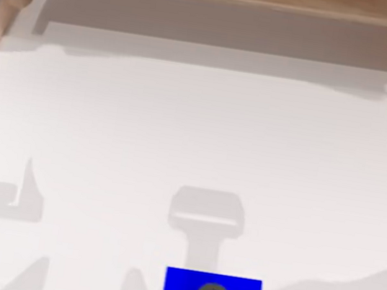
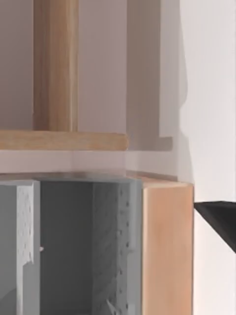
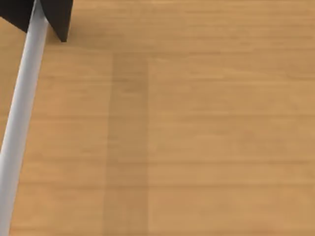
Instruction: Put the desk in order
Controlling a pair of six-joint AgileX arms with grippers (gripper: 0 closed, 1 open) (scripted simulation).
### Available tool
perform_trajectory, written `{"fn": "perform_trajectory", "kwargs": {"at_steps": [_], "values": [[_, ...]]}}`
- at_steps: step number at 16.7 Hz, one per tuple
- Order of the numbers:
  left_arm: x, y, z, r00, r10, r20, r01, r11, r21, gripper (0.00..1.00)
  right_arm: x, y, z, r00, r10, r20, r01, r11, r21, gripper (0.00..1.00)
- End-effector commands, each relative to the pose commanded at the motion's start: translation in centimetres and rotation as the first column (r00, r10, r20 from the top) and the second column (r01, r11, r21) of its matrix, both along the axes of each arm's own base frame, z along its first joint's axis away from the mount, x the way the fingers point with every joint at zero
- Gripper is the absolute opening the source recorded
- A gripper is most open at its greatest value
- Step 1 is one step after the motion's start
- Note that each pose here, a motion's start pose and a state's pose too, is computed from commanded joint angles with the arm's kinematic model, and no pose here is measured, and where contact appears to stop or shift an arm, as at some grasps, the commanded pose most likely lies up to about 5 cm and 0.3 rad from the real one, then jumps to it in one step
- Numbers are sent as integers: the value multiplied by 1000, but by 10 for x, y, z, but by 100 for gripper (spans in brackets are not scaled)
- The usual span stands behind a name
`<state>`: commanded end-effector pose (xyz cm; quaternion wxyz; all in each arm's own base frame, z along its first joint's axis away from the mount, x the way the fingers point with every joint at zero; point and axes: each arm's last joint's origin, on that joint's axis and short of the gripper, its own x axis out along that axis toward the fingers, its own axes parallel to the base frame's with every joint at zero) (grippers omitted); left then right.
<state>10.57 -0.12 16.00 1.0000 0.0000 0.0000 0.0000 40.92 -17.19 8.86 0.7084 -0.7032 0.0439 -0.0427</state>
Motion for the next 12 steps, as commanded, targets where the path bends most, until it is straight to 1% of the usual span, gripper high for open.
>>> {"fn": "perform_trajectory", "kwargs": {"at_steps": [3,8,12], "values": [[0,0,0,1000,0,0,0,1000,0,100,23,1,1,1000,1,-1,-1,1000,1,0],[0,0,0,1000,0,0,0,1000,0,100,27,2,-1,1000,1,-7,-1,1000,4,0],[0,0,0,1000,0,0,0,1000,0,100,27,2,-1,1000,1,-7,-1,1000,4,30]]}}
